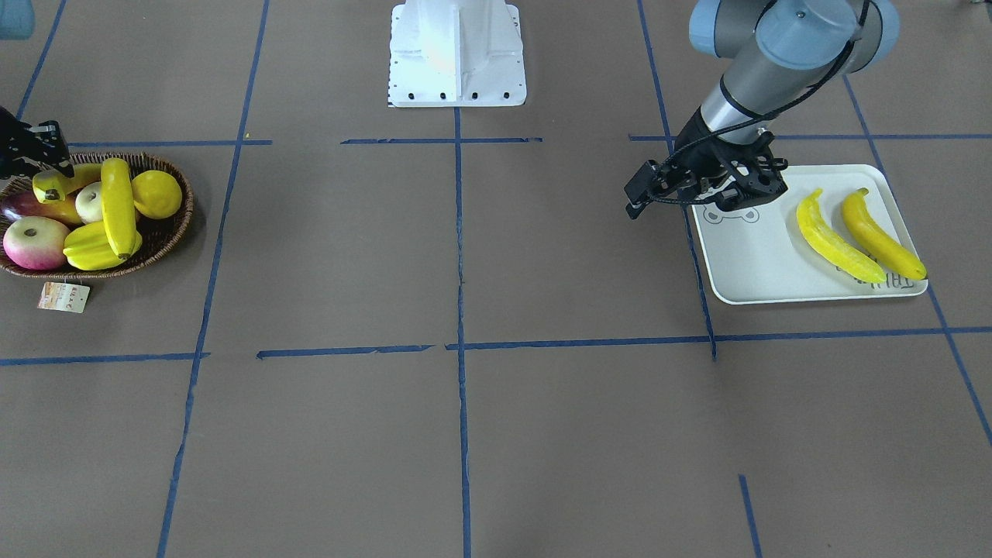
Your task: Transfer all bananas from basket to plate
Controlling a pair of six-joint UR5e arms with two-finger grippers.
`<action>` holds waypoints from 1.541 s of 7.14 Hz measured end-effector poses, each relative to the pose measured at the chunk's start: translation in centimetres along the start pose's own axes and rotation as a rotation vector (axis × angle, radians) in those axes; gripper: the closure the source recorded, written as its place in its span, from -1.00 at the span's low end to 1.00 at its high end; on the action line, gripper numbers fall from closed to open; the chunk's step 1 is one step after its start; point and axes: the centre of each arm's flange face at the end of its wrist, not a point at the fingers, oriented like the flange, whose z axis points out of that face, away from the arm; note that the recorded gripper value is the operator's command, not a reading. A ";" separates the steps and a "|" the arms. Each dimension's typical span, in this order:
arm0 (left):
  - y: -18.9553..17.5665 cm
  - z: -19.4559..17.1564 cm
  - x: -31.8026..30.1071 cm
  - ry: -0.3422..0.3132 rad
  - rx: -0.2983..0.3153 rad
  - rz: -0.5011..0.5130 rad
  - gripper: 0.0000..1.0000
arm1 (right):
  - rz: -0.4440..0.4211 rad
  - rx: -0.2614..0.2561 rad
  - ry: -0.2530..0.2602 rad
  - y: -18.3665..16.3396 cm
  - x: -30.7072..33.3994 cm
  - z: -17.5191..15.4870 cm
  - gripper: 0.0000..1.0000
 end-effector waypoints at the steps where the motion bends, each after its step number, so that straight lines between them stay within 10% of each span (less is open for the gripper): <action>1: 0.0 0.0 0.0 0.000 0.000 0.000 -1.00 | 0.001 0.008 -0.004 0.4 0.6 -0.6 1.00; 8: 0.2 -0.3 0.6 0.011 0.001 -0.007 -1.00 | 0.021 0.221 -0.124 2.0 5.6 -10.7 1.00; 11: 0.7 -1.0 2.4 0.047 0.001 -0.016 -1.00 | 0.012 0.213 -0.179 -6.3 1.2 -14.1 1.00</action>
